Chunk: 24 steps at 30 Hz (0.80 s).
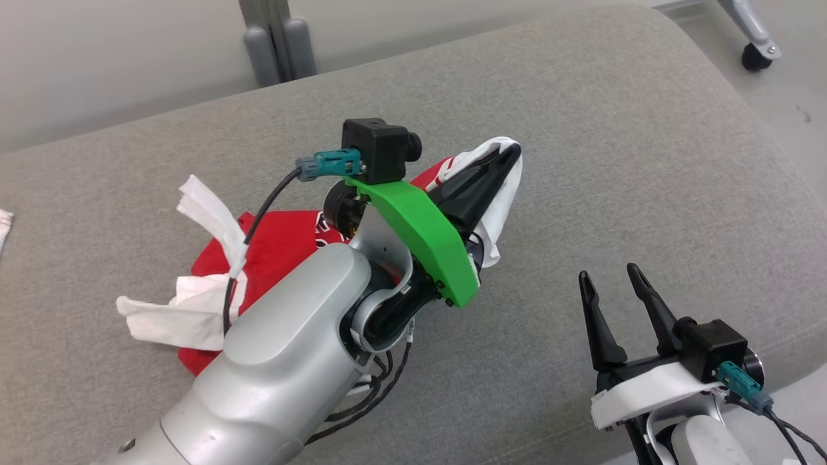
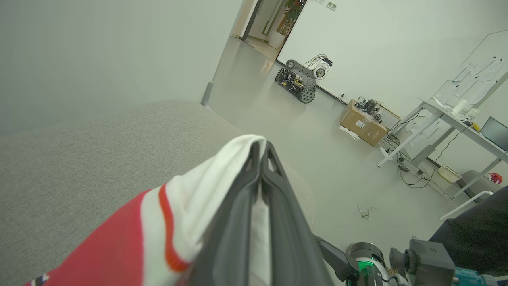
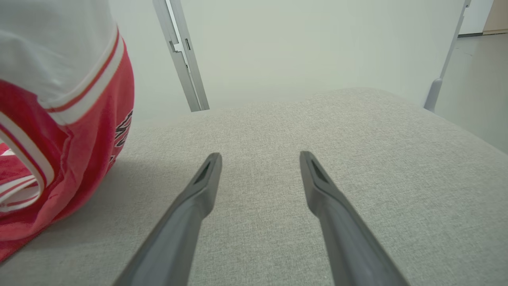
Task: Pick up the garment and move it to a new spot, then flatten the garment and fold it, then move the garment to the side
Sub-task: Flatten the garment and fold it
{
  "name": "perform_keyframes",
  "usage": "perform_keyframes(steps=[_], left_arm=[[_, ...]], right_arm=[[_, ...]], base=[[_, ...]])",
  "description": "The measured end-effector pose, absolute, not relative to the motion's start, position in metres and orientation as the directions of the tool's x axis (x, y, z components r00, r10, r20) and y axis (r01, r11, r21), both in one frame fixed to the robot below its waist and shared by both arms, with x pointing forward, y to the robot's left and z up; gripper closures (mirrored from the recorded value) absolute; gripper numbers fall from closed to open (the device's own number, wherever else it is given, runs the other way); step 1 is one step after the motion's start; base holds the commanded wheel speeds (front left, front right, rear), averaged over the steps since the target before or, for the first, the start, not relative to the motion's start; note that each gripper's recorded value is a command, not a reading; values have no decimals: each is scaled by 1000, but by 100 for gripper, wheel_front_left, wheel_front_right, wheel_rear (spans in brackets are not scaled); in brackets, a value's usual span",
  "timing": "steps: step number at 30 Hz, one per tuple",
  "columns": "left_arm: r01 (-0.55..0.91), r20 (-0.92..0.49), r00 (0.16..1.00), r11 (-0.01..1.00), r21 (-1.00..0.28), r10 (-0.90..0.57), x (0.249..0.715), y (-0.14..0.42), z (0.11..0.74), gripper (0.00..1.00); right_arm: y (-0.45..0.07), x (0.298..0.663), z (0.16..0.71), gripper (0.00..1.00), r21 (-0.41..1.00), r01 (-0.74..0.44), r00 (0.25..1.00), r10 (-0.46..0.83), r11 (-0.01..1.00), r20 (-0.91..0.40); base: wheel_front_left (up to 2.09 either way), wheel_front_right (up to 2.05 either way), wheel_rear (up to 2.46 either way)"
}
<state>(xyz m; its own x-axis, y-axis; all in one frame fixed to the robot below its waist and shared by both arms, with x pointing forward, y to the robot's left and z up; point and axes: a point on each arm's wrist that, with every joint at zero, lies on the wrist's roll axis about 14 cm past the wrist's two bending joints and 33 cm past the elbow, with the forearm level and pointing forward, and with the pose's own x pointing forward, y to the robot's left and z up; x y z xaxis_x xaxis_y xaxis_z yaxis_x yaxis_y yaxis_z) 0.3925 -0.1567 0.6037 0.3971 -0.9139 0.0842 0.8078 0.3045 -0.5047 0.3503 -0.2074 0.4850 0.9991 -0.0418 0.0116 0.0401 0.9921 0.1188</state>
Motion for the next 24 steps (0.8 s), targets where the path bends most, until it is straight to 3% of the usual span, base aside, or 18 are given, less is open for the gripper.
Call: perform_keyframes(steps=[7,8,9,10,19,22,24], left_arm=[[826,35,241,186,-532,-970,373,-205,569,100],[824,40,230,173,-540,-972,371,-210,566,70],[822,41,220,163,-545,-975,369,-213,563,25],[821,35,203,151,-550,-978,365,-218,558,0],[863,46,75,42,-503,-996,322,-232,540,0],[852,90,119,55,-520,-989,323,-224,547,0],[840,103,190,107,-532,-976,333,-208,547,0]], right_arm=[[-230,338,468,0,154,133,991,-127,979,-49],[-232,336,466,0,157,146,989,-138,977,-59],[-234,334,464,0,157,155,987,-146,975,-67],[-237,332,462,0,155,166,985,-156,974,-76],[-252,323,451,0,123,219,972,-205,968,-117],[-250,326,453,0,115,207,975,-195,971,-109],[-247,329,455,0,111,193,978,-182,975,-101]], base=[[0,0,0],[0,0,0],[0,0,0],[0,0,0],[0,0,0],[0,0,0],[0,0,0]])
